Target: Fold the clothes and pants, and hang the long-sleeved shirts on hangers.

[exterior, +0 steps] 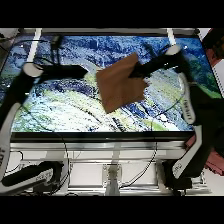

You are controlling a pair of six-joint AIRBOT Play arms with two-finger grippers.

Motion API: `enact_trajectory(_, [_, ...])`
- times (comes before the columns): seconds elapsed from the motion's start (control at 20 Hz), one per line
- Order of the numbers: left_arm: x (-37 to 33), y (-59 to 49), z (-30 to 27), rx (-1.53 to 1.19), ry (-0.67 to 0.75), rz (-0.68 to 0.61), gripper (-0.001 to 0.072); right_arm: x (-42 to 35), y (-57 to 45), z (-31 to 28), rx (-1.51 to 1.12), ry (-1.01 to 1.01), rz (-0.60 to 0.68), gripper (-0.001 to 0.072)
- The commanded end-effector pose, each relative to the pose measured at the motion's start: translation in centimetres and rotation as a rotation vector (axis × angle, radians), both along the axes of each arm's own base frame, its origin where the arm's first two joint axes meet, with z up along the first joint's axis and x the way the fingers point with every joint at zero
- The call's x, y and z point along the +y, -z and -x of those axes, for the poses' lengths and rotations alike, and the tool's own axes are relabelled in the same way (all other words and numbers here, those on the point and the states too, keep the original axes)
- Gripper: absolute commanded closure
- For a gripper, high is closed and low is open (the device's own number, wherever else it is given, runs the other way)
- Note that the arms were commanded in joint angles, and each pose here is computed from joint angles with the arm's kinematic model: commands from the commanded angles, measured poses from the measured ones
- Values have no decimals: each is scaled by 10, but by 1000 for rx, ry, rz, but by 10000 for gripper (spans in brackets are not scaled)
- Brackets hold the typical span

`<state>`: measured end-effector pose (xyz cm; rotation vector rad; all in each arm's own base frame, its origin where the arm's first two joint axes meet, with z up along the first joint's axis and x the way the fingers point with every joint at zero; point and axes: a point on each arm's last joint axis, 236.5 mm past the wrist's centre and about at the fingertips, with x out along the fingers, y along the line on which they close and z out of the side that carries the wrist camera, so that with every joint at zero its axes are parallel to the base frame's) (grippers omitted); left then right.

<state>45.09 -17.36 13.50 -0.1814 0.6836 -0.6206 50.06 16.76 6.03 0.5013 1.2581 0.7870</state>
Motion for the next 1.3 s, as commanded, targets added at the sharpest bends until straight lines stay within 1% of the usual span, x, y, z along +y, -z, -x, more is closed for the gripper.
enact_trajectory(0.0, [55, -46, 12, -84, -84, -29, 621, -89, -77, 14, -90, 140, 24, 701])
enact_trajectory(0.15, [95, -90, 28, -177, -171, -37, 620, -181, -117, 40, -97, 353, 108, 701])
enact_trajectory(0.25, [118, -117, 40, -242, -233, -47, 620, -248, -134, 66, -80, 534, 183, 701])
enact_trajectory(0.35, [138, -138, 51, -297, -289, -62, 620, -311, -140, 96, -62, 691, 270, 701])
enact_trajectory(0.45, [155, -151, 62, -336, -336, -103, 620, -365, -135, 137, 24, 834, 334, 701])
enact_trajectory(0.65, [175, -157, 73, -364, -384, -186, 620, -450, -112, 223, 258, 1128, 451, 701])
enact_trajectory(0.7, [175, -157, 73, -364, -383, -186, 620, -466, -108, 241, 295, 1179, 496, 701])
enact_trajectory(0.85, [175, -157, 72, -365, -384, -186, 620, -514, -96, 311, 445, 1285, 704, 701])
enact_trajectory(0.9, [175, -157, 72, -365, -384, -186, 620, -520, -91, 326, 482, 1291, 729, 701])
enact_trajectory(1.1, [175, -157, 72, -365, -384, -185, 620, -518, -67, 345, 566, 1292, 674, 700])
enact_trajectory(1.25, [175, -157, 72, -365, -383, -181, 620, -506, -56, 333, 558, 1258, 598, 699])
